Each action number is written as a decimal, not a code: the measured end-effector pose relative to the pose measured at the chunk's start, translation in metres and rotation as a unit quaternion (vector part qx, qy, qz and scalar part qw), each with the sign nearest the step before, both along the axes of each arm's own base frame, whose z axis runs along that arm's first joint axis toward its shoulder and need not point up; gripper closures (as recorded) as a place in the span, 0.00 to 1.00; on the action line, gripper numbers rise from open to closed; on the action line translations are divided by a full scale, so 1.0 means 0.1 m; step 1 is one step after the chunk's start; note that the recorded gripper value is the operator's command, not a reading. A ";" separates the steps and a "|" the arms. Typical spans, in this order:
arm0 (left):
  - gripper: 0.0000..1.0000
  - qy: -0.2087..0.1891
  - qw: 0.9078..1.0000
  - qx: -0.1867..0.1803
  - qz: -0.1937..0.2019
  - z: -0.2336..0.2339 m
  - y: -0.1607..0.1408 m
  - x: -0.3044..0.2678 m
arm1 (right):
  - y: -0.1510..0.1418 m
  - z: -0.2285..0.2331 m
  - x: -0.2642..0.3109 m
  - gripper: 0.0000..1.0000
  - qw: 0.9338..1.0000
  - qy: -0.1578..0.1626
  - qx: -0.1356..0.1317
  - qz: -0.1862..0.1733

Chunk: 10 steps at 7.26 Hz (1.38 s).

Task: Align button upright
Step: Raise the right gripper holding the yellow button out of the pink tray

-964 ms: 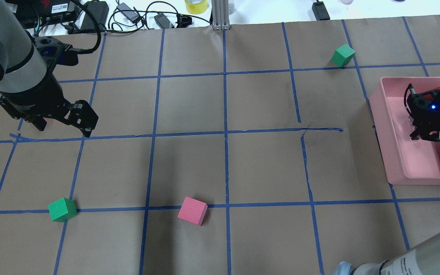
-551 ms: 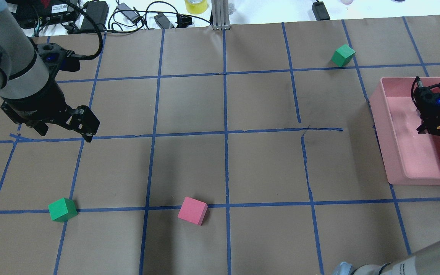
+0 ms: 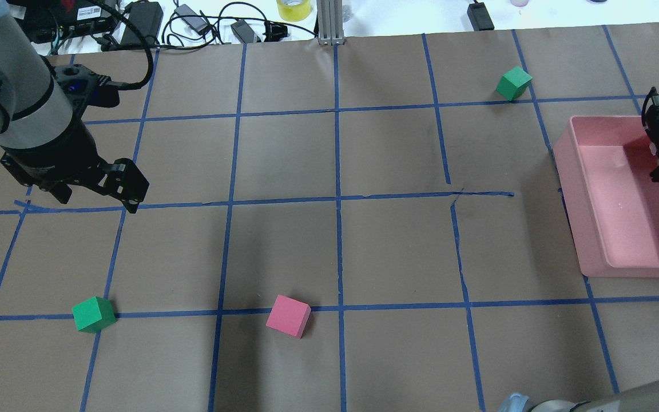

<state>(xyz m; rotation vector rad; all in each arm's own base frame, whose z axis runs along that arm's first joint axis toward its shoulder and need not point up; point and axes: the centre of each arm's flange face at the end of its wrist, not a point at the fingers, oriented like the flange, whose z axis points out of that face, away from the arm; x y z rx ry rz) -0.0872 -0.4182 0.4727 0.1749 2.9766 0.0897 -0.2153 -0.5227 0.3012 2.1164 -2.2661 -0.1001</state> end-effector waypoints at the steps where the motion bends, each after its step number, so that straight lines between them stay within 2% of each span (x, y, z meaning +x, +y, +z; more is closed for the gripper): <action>1: 0.00 0.000 1.000 0.000 0.000 0.00 0.00 0.00 | -0.01 0.10 0.01 1.00 1.000 -0.005 0.002 -0.016; 3: 0.00 0.000 1.000 0.000 0.000 0.00 0.00 0.00 | -0.10 0.20 0.28 1.00 0.999 -0.013 0.001 -0.037; 5: 0.00 0.001 1.000 -0.001 0.000 0.00 -0.01 0.00 | -0.29 0.26 1.09 1.00 0.999 -0.012 -0.007 -0.032; 8: 0.00 0.001 1.000 -0.004 0.000 0.01 -0.02 0.00 | -0.43 0.22 2.49 1.00 1.000 -0.015 -0.015 0.010; 10: 0.00 0.002 1.000 -0.008 0.000 0.02 -0.04 0.00 | -0.47 0.01 3.51 1.00 0.998 -0.020 -0.019 0.050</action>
